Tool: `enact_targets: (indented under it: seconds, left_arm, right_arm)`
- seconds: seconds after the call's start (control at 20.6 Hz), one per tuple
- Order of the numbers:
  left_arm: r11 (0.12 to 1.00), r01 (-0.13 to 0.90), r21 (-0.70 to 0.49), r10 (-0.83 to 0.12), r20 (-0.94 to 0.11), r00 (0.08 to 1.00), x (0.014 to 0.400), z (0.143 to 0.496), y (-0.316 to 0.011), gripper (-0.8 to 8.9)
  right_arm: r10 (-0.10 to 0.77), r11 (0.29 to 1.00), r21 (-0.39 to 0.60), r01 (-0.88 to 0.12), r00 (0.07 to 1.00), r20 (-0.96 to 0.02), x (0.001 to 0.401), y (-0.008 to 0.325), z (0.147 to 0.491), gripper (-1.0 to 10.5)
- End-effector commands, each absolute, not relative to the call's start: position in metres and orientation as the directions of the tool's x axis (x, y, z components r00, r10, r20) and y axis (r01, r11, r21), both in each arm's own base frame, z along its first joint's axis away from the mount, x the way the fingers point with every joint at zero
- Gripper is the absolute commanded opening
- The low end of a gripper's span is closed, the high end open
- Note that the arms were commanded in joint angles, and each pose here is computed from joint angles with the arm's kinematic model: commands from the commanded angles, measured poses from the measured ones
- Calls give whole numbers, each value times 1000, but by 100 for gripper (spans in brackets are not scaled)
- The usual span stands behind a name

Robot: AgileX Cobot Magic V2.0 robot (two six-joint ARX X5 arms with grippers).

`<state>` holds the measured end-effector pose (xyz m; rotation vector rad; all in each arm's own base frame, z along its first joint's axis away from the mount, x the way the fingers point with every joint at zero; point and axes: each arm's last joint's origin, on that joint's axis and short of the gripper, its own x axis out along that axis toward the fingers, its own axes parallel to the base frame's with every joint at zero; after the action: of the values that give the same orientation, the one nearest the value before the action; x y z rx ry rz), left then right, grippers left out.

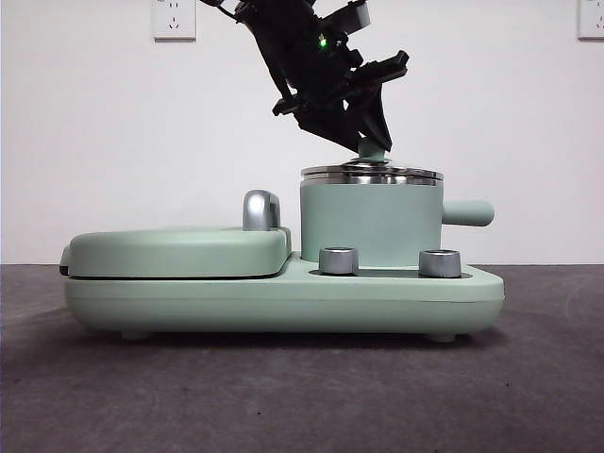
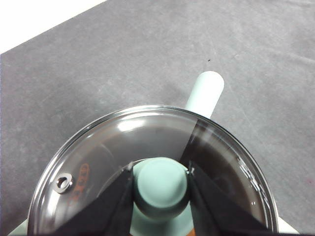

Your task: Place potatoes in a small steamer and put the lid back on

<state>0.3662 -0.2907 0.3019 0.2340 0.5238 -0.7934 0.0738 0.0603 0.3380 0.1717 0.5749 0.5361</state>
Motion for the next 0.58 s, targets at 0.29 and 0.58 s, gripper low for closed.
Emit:
enact_targets:
  seconds: [0.29, 0.58]
  left_arm:
    - [667, 745, -1, -606, -582, 542, 367, 291, -299, 15]
    - [722, 683, -115, -609, -574, 547, 368, 292, -299, 207]
  right_arm:
    - [539, 842, 317, -436, 705, -461, 74, 62, 341, 385]
    - [538, 842, 317, -436, 706, -461, 74, 62, 341, 385]
